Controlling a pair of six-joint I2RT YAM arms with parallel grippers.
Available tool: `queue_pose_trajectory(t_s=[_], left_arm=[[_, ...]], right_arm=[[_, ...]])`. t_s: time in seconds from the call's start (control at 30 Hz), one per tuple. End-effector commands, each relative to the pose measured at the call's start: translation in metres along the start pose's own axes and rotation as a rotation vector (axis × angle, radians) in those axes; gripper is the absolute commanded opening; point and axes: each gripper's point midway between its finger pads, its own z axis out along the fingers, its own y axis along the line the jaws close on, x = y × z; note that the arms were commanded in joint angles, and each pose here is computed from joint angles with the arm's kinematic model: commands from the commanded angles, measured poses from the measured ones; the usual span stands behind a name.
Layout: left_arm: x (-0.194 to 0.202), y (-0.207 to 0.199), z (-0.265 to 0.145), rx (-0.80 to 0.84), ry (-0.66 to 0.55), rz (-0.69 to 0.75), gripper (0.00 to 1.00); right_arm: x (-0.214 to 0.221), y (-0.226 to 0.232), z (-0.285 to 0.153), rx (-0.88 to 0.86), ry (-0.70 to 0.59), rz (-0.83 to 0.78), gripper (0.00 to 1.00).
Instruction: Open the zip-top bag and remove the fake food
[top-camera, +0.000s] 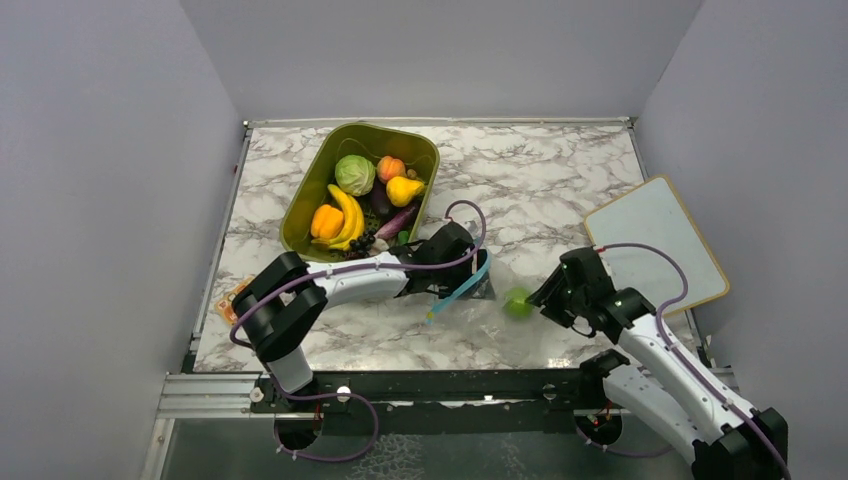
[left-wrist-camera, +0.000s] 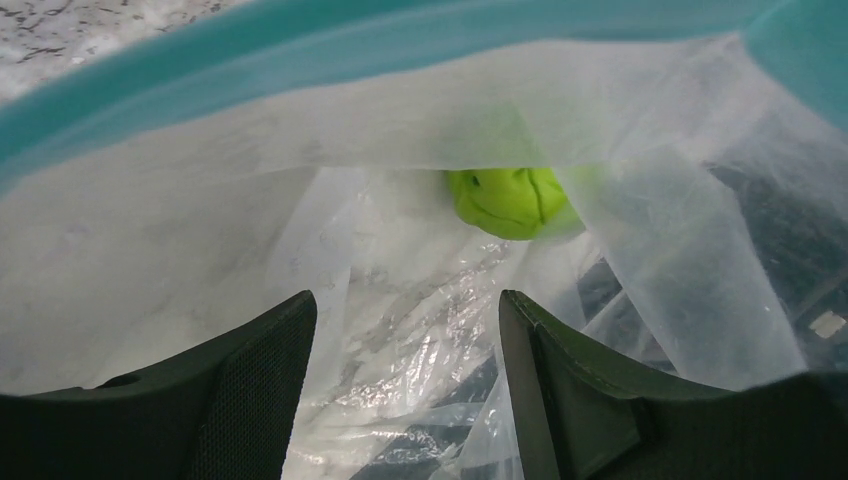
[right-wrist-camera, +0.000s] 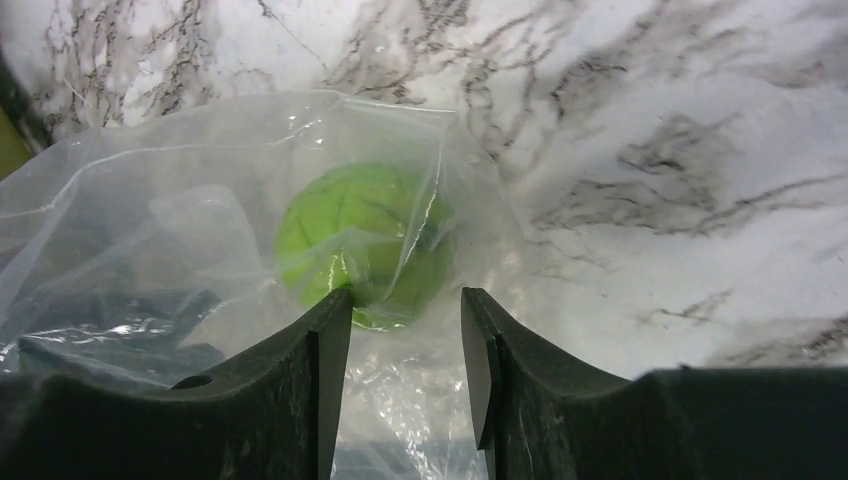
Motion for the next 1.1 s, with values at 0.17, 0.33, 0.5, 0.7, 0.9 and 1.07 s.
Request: queue_pose_trajectory(t_s=[0.17, 0.33, 0.5, 0.7, 0.9, 1.07], left_arm=[[-0.004, -0.019, 0.011, 0.048, 0.001, 0.021, 0.69], [-0.007, -0.008, 0.014, -0.004, -0.029, -0.005, 0.69], [-0.021, 0.006, 0.014, -0.075, -0.102, -0.057, 0.57], [-0.029, 0.011, 0.028, -0.162, -0.082, -0.048, 0.5], [-0.03, 0.008, 0.034, -0.142, -0.084, -0.046, 0.49], [-0.032, 0.005, 0.033, -0.131, -0.092, -0.041, 0.5]], right_arm=[[-0.014, 0.022, 0.007, -0.053, -0.027, -0.13, 0.43], [-0.019, -0.004, 0.013, 0.083, -0.065, -0.091, 0.41], [-0.007, -0.008, 0.022, 0.09, -0.016, -0.068, 0.37], [-0.013, -0.004, 0.014, 0.061, -0.048, -0.079, 0.36], [-0.02, 0.0, 0.009, 0.043, -0.077, -0.087, 0.33], [-0.05, 0.0, -0.009, 0.086, -0.226, 0.015, 0.31]])
